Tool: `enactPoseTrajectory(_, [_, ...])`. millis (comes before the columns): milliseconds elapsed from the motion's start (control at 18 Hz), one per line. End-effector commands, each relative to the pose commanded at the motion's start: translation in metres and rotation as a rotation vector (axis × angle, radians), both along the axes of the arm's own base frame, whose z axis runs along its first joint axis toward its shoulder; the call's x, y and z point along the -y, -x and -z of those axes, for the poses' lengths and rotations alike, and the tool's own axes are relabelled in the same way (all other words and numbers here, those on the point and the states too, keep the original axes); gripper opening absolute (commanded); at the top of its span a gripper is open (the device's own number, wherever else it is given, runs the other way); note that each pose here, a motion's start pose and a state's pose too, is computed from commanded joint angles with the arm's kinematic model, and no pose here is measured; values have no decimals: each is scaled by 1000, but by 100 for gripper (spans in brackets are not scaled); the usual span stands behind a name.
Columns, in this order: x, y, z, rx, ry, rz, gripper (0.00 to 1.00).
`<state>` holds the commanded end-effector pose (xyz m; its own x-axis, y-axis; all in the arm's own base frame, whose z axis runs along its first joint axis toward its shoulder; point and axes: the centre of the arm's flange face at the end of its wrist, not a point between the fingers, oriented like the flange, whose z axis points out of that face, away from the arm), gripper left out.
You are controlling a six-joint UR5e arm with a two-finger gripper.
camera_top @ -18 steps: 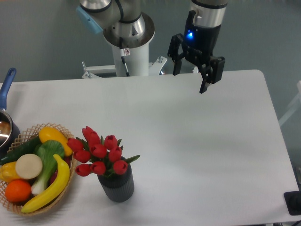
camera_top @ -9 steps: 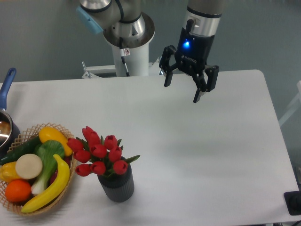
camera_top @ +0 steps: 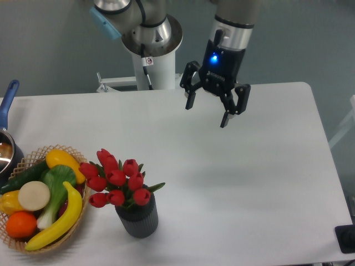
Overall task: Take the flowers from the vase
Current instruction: 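Lower the open gripper down onto the tulip stems above the vase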
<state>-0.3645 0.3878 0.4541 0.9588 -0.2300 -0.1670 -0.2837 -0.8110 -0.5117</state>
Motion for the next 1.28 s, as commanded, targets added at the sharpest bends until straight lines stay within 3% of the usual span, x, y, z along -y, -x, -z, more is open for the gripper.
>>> enactPoseTrajectory(278, [-1, -2, 13, -8, -5, 0, 100])
enactPoseTrajectory(444, [-19, -12, 24, -12, -9, 41, 100])
enactPoseTrajectory(667, [-40, -20, 34, 41, -65, 70, 100])
enactPoseTrajectory(1000, [-55, -26, 51, 71, -54, 101, 100])
enactPoseTrajectory(1278, [-68, -30, 61, 183, -125, 96, 100])
